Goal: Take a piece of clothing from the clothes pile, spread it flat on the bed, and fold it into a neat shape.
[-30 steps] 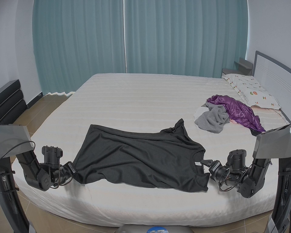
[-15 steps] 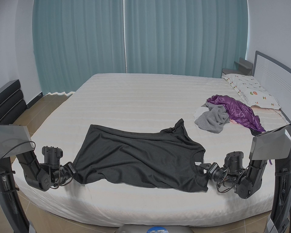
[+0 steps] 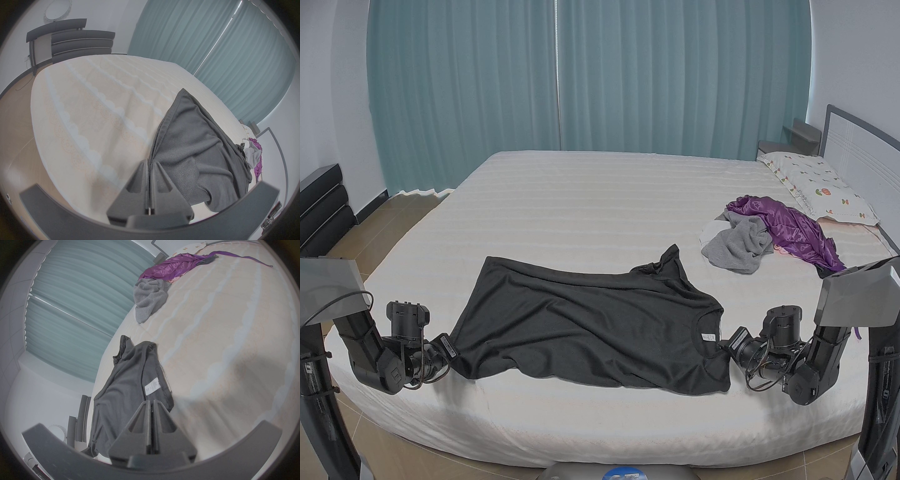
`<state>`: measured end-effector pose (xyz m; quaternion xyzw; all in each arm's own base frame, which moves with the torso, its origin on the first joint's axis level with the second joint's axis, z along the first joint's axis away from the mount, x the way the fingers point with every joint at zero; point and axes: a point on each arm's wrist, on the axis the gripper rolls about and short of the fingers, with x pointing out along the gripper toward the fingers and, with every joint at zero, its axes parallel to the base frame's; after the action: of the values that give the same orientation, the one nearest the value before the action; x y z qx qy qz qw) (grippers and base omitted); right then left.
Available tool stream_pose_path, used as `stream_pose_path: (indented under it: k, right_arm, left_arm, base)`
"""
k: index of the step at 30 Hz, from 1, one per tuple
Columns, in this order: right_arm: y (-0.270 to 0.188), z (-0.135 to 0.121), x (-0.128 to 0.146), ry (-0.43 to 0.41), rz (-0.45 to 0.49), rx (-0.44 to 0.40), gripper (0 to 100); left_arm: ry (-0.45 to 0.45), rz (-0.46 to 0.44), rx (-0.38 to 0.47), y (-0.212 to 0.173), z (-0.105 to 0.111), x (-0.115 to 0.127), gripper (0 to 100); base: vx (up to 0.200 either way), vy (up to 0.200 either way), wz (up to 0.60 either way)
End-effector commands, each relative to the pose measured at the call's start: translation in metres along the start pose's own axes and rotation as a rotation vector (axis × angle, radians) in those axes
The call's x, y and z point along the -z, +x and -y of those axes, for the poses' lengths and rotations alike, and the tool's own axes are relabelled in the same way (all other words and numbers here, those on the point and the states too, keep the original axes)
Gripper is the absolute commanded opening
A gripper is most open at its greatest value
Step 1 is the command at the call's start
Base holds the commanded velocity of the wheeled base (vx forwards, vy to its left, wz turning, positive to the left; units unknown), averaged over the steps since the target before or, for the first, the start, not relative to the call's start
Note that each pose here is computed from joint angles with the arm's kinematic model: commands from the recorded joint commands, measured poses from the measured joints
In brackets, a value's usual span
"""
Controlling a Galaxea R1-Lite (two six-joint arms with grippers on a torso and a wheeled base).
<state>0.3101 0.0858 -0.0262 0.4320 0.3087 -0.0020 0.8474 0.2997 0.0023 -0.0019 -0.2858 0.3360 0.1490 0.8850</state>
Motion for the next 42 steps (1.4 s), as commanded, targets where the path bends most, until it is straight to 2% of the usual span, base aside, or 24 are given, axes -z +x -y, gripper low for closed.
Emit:
stream_pose_path:
  k: [1, 8, 9, 19, 26, 33, 34, 38, 42]
  right_arm:
    - [0.000, -0.007, -0.005, 0.000, 0.020, -0.026, 0]
    - [0.008, -0.032, -0.027, 0.001, 0.095, -0.124, 0]
    - [0.012, -0.041, -0.036, -0.004, 0.120, -0.152, 0]
    - [0.054, -0.078, -0.063, -0.028, 0.147, -0.169, 0]
    - [0.084, -0.073, -0.062, -0.078, 0.152, -0.156, 0]
    - [0.117, -0.073, -0.066, -0.101, 0.257, -0.144, 0]
    - [0.120, -0.073, -0.067, -0.099, 0.270, -0.144, 100]
    - [0.127, -0.071, -0.066, -0.098, 0.279, -0.140, 100]
    - [0.111, -0.078, -0.073, -0.093, 0.303, -0.164, 100]
  left_arm:
    - [-0.001, 0.001, -0.001, 0.000, 0.000, 0.000, 0]
    - [0.001, -0.005, -0.001, 0.001, 0.000, 0.002, 0]
    - [0.001, -0.005, -0.001, 0.001, 0.000, 0.002, 0]
    - [-0.002, -0.027, 0.015, 0.002, 0.000, 0.004, 0]
    - [-0.001, -0.033, 0.013, 0.003, 0.000, 0.005, 0]
    - [0.000, -0.038, 0.009, 0.006, -0.001, 0.006, 0]
    - [0.000, -0.038, 0.009, 0.006, -0.001, 0.006, 0]
    - [0.000, -0.039, 0.008, 0.006, -0.001, 0.007, 0]
    - [0.000, -0.040, 0.008, 0.006, -0.002, 0.007, 0]
  base:
    - [0.000, 0.000, 0.00]
    - [0.000, 0.000, 0.00]
    - [0.000, 0.000, 0.00]
    - [0.000, 0.000, 0.00]
    - [0.000, 0.000, 0.00]
    - [0.000, 0.000, 0.00]
    - [0.000, 0.000, 0.00]
    - [0.000, 0.000, 0.00]
    - [0.000, 0.000, 0.00]
